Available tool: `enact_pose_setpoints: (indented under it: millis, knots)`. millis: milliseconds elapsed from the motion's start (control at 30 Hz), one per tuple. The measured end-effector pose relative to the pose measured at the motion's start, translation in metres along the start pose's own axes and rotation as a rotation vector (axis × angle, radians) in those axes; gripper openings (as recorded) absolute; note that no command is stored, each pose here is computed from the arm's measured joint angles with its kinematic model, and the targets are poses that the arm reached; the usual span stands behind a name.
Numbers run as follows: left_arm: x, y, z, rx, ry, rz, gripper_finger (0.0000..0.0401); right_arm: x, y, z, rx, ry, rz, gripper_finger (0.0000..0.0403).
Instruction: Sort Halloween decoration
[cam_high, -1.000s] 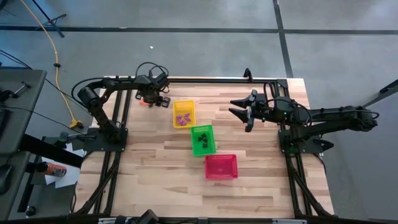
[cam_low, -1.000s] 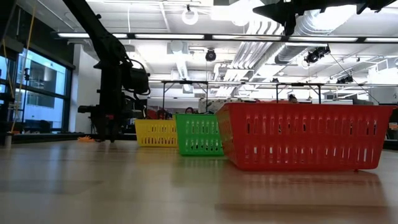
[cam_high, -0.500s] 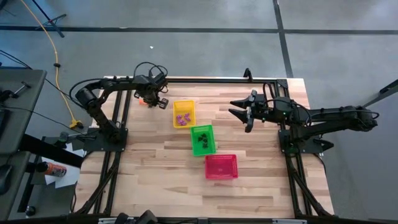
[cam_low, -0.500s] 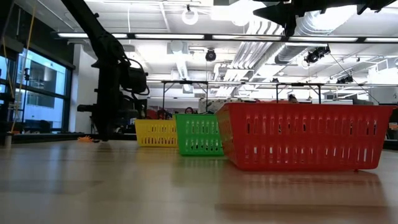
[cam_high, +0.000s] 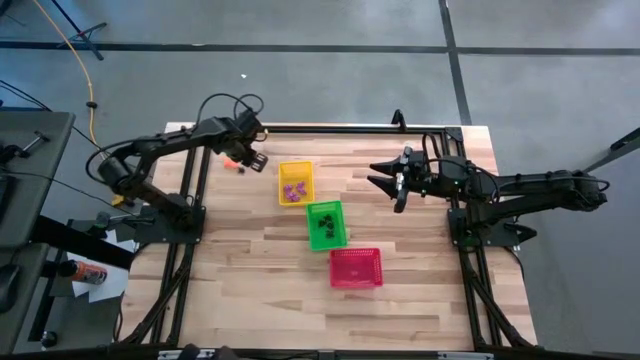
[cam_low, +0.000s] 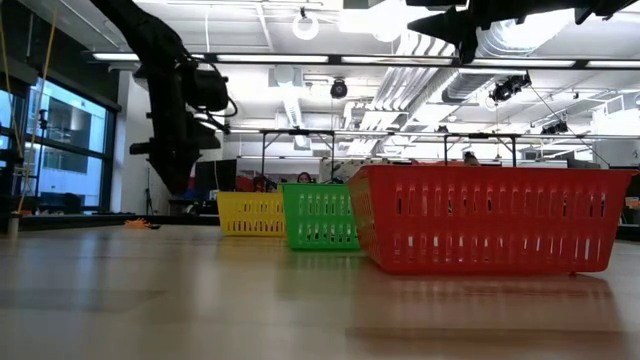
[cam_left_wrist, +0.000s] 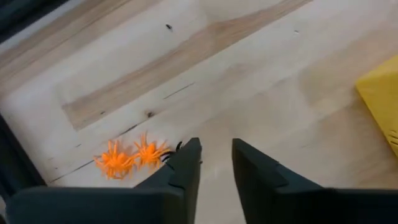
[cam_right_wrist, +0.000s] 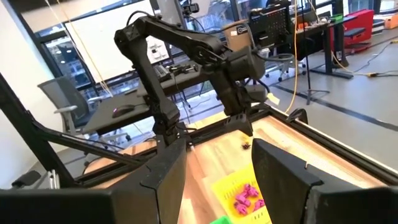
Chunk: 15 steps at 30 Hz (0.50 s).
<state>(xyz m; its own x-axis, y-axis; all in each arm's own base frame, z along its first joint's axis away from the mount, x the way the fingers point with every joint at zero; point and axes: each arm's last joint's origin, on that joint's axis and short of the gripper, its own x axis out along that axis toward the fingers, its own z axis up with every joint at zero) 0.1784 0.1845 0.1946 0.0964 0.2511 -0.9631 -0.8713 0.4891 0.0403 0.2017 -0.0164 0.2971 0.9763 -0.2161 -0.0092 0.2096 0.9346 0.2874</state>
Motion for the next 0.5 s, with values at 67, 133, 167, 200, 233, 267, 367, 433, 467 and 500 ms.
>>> enact_pose_setpoints:
  millis: [67, 133, 167, 200, 233, 267, 367, 433, 467, 500]
  knots:
    - [-0.002, 0.001, -0.001, 0.001, 0.000, 0.000, 0.0104, 0.000, 0.000, 0.000, 0.014, -0.003, -0.008, 0.0178]
    - [-0.003, 0.001, -0.002, 0.002, 0.011, 0.003, 0.0123, 0.000, -0.001, 0.000, 0.023, -0.009, -0.029, 0.0178]
    - [-0.003, 0.001, -0.003, 0.002, 0.016, 0.005, 0.0133, 0.000, -0.001, 0.000, 0.023, -0.013, -0.042, 0.0178]
    - [-0.003, 0.001, -0.003, 0.003, 0.023, 0.007, 0.0141, 0.000, -0.001, 0.000, 0.023, -0.016, -0.051, 0.0178]
    - [-0.003, 0.001, -0.004, 0.002, 0.024, 0.009, 0.0150, 0.000, -0.002, 0.001, 0.023, -0.019, -0.061, 0.0178]
    - [-0.002, 0.001, -0.004, -0.010, 0.024, 0.011, 0.0158, 0.000, -0.002, 0.001, 0.024, -0.024, -0.075, 0.0178]
    - [0.002, 0.004, -0.008, -0.081, 0.043, 0.020, 0.0175, 0.000, -0.003, 0.001, 0.025, -0.031, -0.099, 0.0178]
    - [0.007, 0.005, -0.013, -0.122, 0.054, 0.026, 0.0183, 0.000, -0.003, 0.001, 0.049, -0.039, -0.118, 0.0178]
    - [0.011, 0.005, -0.016, -0.136, 0.057, 0.027, 0.0186, 0.000, -0.004, 0.001, 0.066, -0.043, -0.128, 0.0178]
    - [0.015, 0.006, -0.020, -0.143, 0.063, 0.029, 0.0187, 0.000, -0.004, 0.001, 0.077, -0.047, -0.139, 0.0178]
